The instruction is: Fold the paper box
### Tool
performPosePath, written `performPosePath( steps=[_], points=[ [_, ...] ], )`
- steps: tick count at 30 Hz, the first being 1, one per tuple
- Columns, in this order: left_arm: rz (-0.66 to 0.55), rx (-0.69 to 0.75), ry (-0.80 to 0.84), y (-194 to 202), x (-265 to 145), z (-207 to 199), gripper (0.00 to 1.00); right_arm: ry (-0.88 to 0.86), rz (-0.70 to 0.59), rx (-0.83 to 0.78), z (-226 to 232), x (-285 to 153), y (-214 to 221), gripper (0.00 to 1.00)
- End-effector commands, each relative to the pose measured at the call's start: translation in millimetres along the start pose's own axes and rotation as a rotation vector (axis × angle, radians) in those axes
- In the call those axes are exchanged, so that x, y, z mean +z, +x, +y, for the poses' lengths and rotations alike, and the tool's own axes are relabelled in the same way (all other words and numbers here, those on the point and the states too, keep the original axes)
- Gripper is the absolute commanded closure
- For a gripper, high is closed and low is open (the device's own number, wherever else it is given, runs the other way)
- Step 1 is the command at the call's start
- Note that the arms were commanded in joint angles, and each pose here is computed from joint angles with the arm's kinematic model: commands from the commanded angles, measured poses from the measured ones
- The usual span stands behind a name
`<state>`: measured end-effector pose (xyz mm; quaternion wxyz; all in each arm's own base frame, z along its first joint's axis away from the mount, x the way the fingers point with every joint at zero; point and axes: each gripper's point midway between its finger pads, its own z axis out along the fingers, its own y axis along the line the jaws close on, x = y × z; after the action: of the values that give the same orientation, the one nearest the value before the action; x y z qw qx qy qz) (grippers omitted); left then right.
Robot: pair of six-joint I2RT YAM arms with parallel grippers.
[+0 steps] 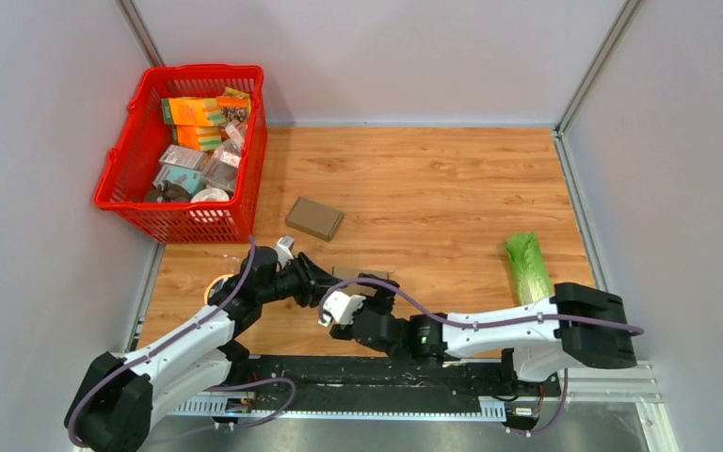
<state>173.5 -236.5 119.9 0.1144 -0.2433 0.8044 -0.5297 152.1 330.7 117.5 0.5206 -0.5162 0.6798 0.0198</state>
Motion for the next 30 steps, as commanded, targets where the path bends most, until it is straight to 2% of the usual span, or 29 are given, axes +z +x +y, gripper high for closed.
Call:
performPosePath(
  steps=[1, 6, 7, 8, 11, 12, 14, 15, 16, 18, 22, 24, 25, 26, 27, 28, 30],
  points=[
    [0.084, -0.095, -0.015, 16.5, -7.9, 3.6, 0.74, 0.328, -0.106, -0.070, -36.2, -4.9, -37.6, 0.05],
    [0.086, -0.113, -0.022, 20.6, -12.8, 10.8, 0.75, 0.415, -0.098, -0.187, -27.8, -0.8, -30.3, 0.15],
    [0.083, -0.109, -0.019, 20.8, -13.9, 10.8, 0.75, 0.430, -0.110, -0.180, -26.7, -2.0, -34.0, 0.23],
    [0.083, -0.112, -0.029, 21.4, -14.4, 14.1, 0.75, 0.447, -0.091, -0.197, -26.7, -0.4, -32.3, 0.26],
    [0.078, -0.104, -0.035, 21.4, -15.4, 16.3, 0.73, 0.407, -0.094, -0.191, -14.6, -0.8, -31.6, 0.32],
    [0.076, -0.090, -0.031, 21.0, -15.6, 15.2, 0.68, 0.396, -0.097, -0.181, -13.1, -1.8, -31.9, 0.34],
    [0.069, -0.057, -0.021, 19.7, -16.1, 11.8, 0.62, 0.350, -0.089, -0.172, -10.2, -4.8, -30.2, 0.44],
    [0.060, -0.026, -0.014, 18.3, -16.3, 10.2, 0.55, 0.341, -0.092, -0.134, -10.3, -5.9, -30.1, 0.48],
    [0.051, -0.006, 0.004, 17.6, -18.0, 6.1, 0.52, 0.326, -0.085, -0.138, -10.4, -7.8, -28.2, 0.54],
    [0.024, 0.001, -0.002, 14.6, -19.1, 9.9, 0.45, 0.278, -0.105, -0.096, -9.0, -12.3, -32.7, 0.57],
    [-0.041, 0.172, 0.026, 9.7, -31.8, 0.7, 0.32, 0.184, -0.052, -0.080, -6.1, -15.7, -28.5, 0.59],
    [-0.091, 0.319, -0.042, 3.4, -43.9, 6.1, 0.32, 0.073, -0.022, -0.067, 5.1, -15.3, -24.5, 0.59],
    [-0.104, 0.358, -0.107, 4.7, -56.4, 17.7, 0.32, 0.033, 0.039, -0.051, 6.4, -15.8, -11.3, 0.60],
    [-0.178, 0.470, -0.124, -6.9, -67.6, 9.2, 0.32, -0.049, 0.042, -0.033, 17.2, -16.9, -14.8, 0.60],
    [-0.222, 0.526, -0.124, -10.2, -78.9, 5.1, 0.33, -0.110, 0.062, -0.019, 23.8, -17.9, -12.8, 0.59],
    [-0.231, 0.542, -0.191, -10.2, -89.6, 17.8, 0.34, -0.152, 0.149, -0.012, 24.2, -18.5, 5.0, 0.59],
    [-0.311, 0.620, -0.176, -17.1, -105.8, 8.0, 0.35, -0.275, 0.201, 0.044, 35.1, -20.3, 1.3, 0.57]
  ],
)
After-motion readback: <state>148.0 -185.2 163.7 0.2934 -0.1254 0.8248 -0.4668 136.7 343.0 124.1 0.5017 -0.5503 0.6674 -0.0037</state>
